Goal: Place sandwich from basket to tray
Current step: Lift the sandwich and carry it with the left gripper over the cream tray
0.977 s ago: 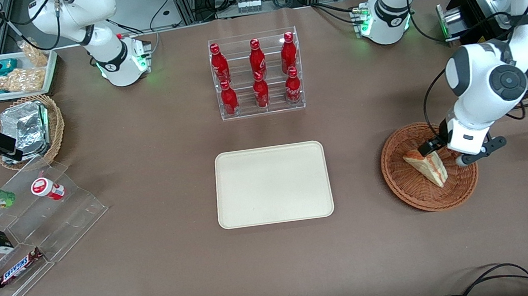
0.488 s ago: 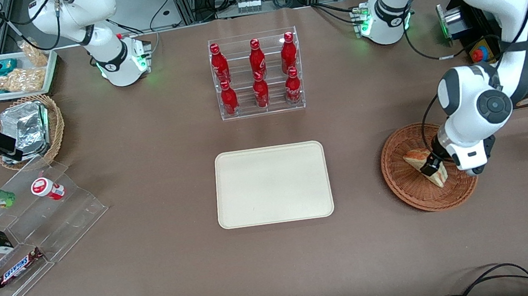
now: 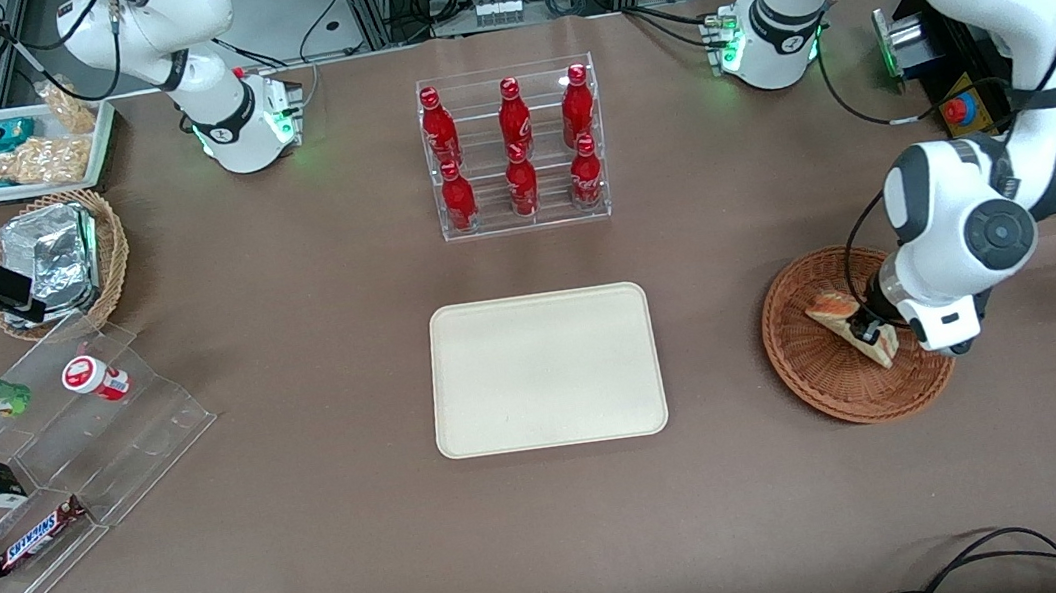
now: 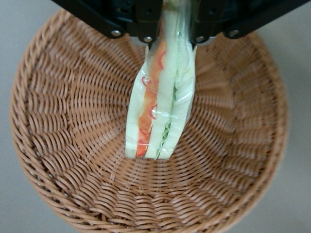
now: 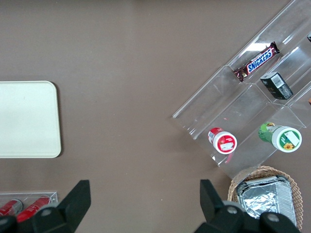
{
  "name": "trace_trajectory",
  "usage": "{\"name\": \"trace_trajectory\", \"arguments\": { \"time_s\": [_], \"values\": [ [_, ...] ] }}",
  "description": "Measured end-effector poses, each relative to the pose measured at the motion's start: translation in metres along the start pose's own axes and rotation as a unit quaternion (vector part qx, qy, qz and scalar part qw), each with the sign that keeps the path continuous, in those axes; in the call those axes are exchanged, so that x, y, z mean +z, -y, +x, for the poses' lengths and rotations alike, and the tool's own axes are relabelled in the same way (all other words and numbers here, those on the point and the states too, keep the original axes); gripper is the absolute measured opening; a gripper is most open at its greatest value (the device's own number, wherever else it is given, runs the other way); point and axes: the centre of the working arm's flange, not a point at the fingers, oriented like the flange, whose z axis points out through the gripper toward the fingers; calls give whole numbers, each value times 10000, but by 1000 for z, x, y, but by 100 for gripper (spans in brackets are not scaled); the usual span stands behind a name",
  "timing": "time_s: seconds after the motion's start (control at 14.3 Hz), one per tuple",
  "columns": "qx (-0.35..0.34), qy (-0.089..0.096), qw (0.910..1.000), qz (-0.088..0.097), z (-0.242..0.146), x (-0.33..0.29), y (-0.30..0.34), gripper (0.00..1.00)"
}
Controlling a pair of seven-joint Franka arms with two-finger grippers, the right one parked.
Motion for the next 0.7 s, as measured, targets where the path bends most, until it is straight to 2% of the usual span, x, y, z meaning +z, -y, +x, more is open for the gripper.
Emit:
{"name": "trace_trajectory", "arguments": {
  "time_s": [0.14,0.21,0.42,0.49,0.56,0.7],
  "values": [
    [117,96,9996,220,-9,-35,-13,18],
    [225,96,9994,255,-19,-49,-21,15],
    [918,11,9955,242,-72,-60,-50,14],
    [1287,-18,9914,240,-95,-59,-60,14],
    [1798,-81,9834,223,-121,-55,-72,14],
    [2807,-244,9593,186,-179,-43,-101,14]
  ]
}}
